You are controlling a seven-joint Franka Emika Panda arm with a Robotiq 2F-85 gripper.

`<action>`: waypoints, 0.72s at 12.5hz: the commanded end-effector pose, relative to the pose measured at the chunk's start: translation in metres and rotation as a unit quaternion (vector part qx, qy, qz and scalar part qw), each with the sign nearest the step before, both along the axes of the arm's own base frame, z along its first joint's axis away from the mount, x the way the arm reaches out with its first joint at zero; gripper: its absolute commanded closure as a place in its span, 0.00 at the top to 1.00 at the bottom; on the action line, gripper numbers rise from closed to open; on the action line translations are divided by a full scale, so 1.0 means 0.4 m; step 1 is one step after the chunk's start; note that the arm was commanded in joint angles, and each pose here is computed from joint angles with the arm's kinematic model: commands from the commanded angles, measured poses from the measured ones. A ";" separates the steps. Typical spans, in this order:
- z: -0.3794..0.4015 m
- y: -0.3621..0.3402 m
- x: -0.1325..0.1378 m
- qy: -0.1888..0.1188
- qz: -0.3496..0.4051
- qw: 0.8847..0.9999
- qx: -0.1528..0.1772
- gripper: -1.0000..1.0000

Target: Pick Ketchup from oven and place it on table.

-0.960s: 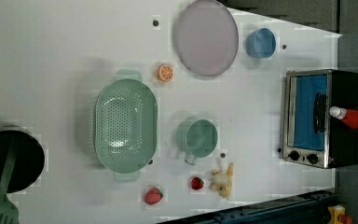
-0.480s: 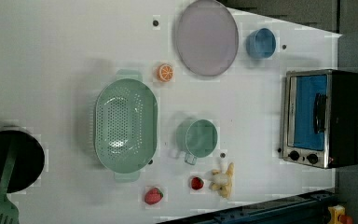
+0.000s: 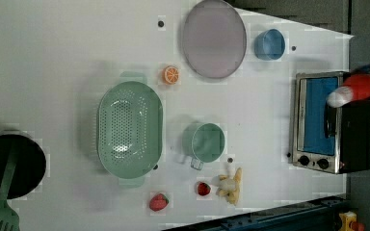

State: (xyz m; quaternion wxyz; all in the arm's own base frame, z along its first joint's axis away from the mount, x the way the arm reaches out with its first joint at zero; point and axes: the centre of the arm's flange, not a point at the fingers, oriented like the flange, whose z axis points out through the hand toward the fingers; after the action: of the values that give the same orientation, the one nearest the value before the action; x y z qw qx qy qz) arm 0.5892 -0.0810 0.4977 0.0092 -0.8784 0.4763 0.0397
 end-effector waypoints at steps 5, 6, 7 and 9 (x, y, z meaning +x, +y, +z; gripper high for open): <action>-0.458 0.080 -0.083 0.004 0.061 0.997 -0.047 0.63; -0.522 0.088 -0.100 -0.002 0.064 0.997 -0.049 0.63; -0.572 0.096 -0.111 -0.001 0.065 0.997 -0.048 0.63; -0.658 0.117 -0.124 0.012 0.057 0.998 -0.039 0.63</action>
State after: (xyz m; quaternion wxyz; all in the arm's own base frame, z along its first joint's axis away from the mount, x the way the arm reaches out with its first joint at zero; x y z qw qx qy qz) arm 0.5239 -0.0306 0.2109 -0.0493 -0.9010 0.4268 0.0605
